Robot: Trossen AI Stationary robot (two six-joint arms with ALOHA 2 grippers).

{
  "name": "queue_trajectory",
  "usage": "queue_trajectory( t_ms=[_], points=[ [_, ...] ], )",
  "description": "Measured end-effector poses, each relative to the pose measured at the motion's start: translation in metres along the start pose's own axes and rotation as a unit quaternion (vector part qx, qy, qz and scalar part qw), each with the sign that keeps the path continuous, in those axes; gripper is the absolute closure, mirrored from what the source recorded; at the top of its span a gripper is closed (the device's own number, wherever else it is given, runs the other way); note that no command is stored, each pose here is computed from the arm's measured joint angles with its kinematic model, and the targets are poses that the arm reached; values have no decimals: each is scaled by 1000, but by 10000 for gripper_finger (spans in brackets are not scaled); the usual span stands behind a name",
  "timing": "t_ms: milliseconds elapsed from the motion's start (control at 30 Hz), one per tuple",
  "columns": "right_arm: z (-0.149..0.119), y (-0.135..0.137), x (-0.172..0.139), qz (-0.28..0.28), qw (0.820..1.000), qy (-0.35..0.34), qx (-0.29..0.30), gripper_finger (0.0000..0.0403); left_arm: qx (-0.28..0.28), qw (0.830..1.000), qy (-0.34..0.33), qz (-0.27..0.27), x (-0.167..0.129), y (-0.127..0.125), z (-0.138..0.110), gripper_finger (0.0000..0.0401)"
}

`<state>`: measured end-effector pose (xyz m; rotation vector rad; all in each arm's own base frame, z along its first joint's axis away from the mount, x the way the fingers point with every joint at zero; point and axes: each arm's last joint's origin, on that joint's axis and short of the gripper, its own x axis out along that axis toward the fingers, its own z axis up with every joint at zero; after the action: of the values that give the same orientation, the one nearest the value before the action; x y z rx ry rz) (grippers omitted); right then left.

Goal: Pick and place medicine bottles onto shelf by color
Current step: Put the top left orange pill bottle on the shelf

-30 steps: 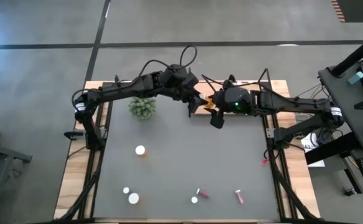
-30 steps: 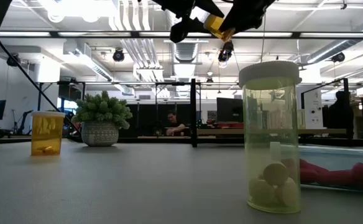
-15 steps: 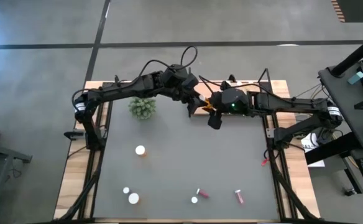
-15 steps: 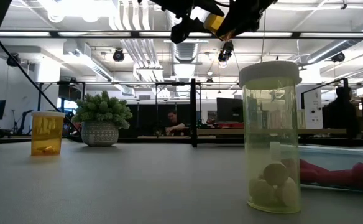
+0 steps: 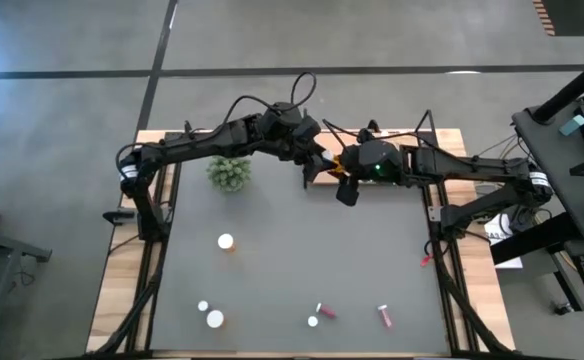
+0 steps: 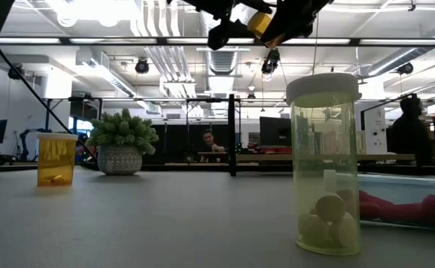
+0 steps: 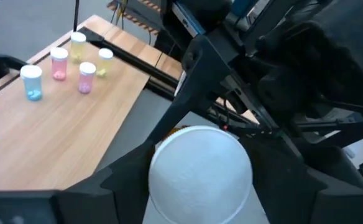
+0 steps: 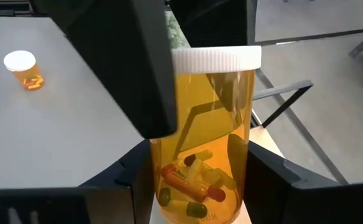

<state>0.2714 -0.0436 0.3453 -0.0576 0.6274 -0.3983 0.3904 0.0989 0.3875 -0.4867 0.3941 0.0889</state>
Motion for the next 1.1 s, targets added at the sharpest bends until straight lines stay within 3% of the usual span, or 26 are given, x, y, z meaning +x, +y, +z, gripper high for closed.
queue_trajectory(
  t_ms=[200,400,567,733,900,1100],
  points=[
    [-1,-9,-8,-13,999,37,1,224,2,1000,-17,24,-1,0,2,131],
    [1,-21,-17,-55,996,64,1,225,5,999,-10,32,-1,2,1,123],
    [-3,-35,-22,-84,993,80,10,225,18,998,45,41,-4,4,-7,122],
    [-24,-44,-14,-104,989,99,37,225,15,995,93,45,-20,3,-15,122],
    [-48,-38,9,-108,989,12,97,225,15,994,97,49,-36,-2,-14,122],
    [-82,-28,39,-124,980,-91,130,225,21,995,79,52,-55,-8,-11,122]
  ],
)
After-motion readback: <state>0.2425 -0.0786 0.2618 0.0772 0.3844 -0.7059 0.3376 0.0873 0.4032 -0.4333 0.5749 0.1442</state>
